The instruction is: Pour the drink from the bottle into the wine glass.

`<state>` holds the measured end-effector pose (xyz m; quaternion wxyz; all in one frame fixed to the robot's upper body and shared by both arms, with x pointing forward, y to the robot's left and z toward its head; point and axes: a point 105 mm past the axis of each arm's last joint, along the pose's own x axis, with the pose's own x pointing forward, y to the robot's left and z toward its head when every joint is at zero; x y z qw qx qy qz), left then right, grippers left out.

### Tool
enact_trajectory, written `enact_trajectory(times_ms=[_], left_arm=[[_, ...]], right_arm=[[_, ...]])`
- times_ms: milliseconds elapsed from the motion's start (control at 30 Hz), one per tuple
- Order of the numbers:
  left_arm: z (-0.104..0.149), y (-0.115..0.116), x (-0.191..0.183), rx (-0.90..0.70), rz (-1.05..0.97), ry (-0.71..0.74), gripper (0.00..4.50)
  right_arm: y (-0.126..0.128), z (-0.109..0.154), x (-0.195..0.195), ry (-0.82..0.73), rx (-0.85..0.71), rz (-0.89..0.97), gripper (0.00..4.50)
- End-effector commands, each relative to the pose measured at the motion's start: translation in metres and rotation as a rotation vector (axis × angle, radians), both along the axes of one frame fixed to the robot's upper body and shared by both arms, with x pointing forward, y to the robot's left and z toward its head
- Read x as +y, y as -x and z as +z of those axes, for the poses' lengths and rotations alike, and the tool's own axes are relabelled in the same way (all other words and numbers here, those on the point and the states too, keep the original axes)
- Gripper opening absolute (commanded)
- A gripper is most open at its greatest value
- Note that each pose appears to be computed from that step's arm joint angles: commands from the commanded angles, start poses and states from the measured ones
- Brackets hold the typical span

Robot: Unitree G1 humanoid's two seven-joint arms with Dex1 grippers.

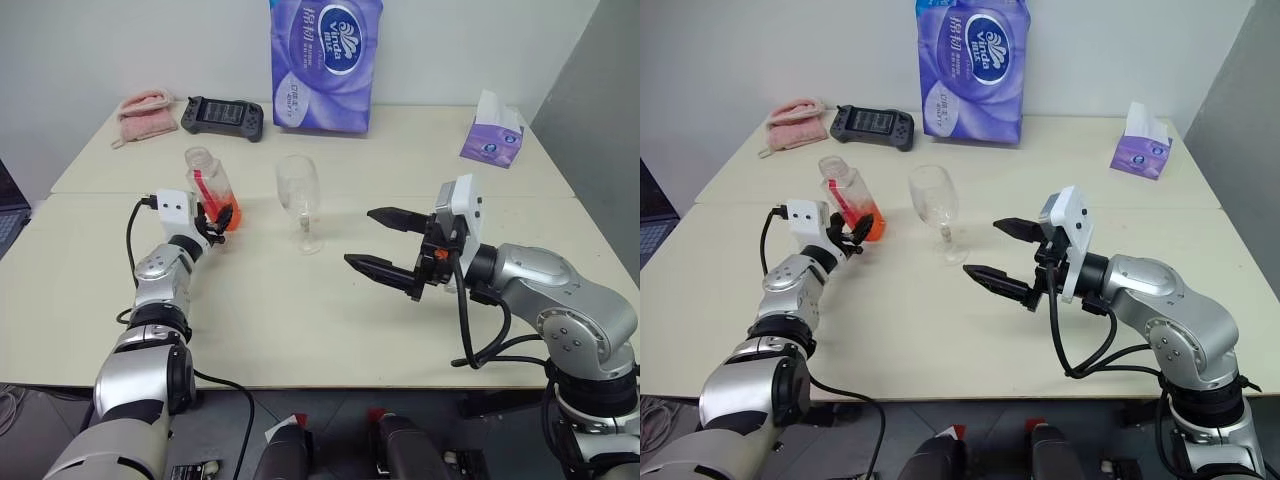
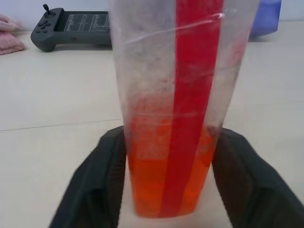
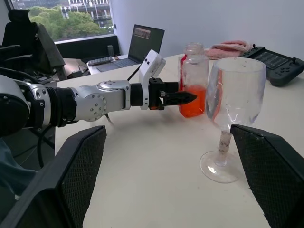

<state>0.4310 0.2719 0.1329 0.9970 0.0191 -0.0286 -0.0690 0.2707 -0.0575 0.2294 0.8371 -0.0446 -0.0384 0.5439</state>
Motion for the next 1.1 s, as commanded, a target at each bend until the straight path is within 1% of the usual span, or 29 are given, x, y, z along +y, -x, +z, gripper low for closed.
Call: enact_trajectory(times_ms=[33, 200, 367, 500, 600, 767, 933, 1100], left_arm=[[0.022, -0.002, 0.010, -0.060, 0.025, -0.032, 1.65], [0.023, -0.001, 0.018, -0.054, 0.071, -0.073, 1.63], [0.036, -0.001, 0.010, -0.092, 0.014, -0.176, 1.63], [0.057, 0.002, -0.003, -0.155, -0.082, -0.315, 1.63], [0.069, 0.006, -0.009, -0.182, -0.125, -0.388, 1.63], [0.101, 0.015, -0.021, -0.255, -0.200, -0.574, 1.63], [0.119, 0.016, -0.029, -0.269, -0.233, -0.703, 1.63], [0.124, 0.015, -0.037, -0.269, -0.265, -0.914, 1.63]], right_arm=[[0.005, 0.012, 0.001, -0.025, -0.054, 0.011, 4.50], [0.006, 0.010, 0.003, -0.032, -0.047, 0.018, 4.50], [-0.001, 0.010, 0.002, -0.050, -0.066, -0.021, 4.50], [-0.014, 0.010, 0.002, -0.066, -0.111, -0.084, 4.50], [-0.021, 0.009, 0.003, -0.073, -0.132, -0.109, 4.50], [-0.038, 0.006, 0.007, -0.082, -0.169, -0.145, 4.50], [-0.042, 0.015, 0.013, -0.156, -0.204, -0.115, 4.50], [-0.044, 0.020, 0.015, -0.195, -0.237, -0.112, 4.50]])
